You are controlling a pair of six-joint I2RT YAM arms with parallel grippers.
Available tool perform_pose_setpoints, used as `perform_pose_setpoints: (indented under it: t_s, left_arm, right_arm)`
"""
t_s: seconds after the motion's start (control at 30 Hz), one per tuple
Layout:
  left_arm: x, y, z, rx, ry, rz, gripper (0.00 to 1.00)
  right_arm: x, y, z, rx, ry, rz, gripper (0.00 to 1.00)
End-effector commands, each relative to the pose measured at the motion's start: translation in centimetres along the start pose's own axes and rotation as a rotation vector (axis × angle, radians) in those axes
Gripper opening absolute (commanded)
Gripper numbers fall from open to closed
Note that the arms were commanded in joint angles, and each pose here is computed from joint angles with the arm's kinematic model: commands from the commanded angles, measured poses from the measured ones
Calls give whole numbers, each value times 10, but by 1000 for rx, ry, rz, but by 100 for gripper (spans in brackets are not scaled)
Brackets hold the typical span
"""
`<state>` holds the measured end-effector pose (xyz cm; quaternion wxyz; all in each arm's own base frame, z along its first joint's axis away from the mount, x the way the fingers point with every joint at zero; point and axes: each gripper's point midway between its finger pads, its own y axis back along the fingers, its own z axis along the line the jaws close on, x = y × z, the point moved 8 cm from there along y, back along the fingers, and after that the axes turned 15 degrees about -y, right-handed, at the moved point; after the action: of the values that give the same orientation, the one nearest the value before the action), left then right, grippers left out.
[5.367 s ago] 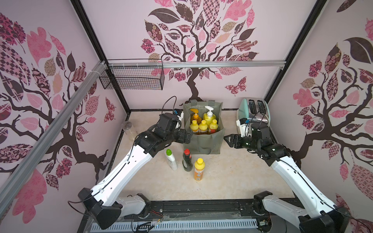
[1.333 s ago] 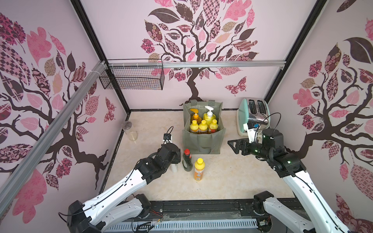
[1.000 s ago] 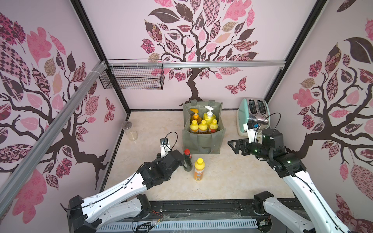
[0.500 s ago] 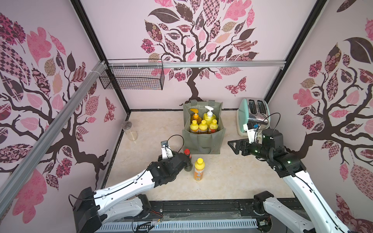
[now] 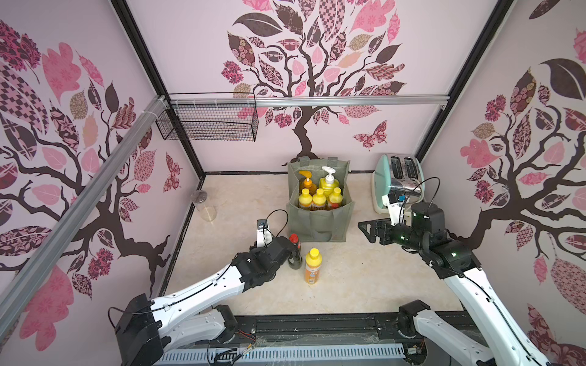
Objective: Pack dish soap into the shopping bag
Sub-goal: Pick up the bottle of dish soap at the center of the board, then place the bottle of dish soap in the shopping bag.
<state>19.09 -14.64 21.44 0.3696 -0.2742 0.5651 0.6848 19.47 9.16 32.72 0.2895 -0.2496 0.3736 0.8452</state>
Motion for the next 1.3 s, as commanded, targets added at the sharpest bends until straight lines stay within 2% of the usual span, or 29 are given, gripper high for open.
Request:
perform_pose_setpoints:
  t_s: [0.0, 0.17, 0.27, 0.5, 0.67, 0.73, 1.0, 1.17, 1.27]
  left_arm:
    - [-21, 16, 7, 32, -69, -48, 0]
    - [-50, 50, 21, 151, -131, -146, 0]
    - [-74, 77, 26, 294, -184, -210, 0]
    - [-129, 138, 37, 500, -298, -340, 0]
    - [-171, 184, 38, 675, -393, -498, 0]
    - [-186, 194, 37, 701, -422, -548, 0]
    - [-249, 206, 8, 721, -517, -726, 0]
    - [-280, 187, -13, 703, -533, -788, 0]
    - [-299, 179, -15, 715, -535, -830, 0]
  right_arm:
    - [-7, 8, 8, -11, 20, -20, 88]
    - [-8, 7, 9, -11, 23, -13, 88]
    - [-10, 7, 10, -15, 23, -12, 88]
    - [-27, 10, 25, -55, 25, -21, 89]
    - [-40, -1, 29, -40, 26, 6, 89]
    - [-47, -7, 30, -32, 21, 8, 89]
    - [-71, -44, 27, 45, 8, 19, 89]
    - [-59, -67, 27, 121, 48, 68, 89]
    - [-46, -77, 21, 159, 62, 104, 85]
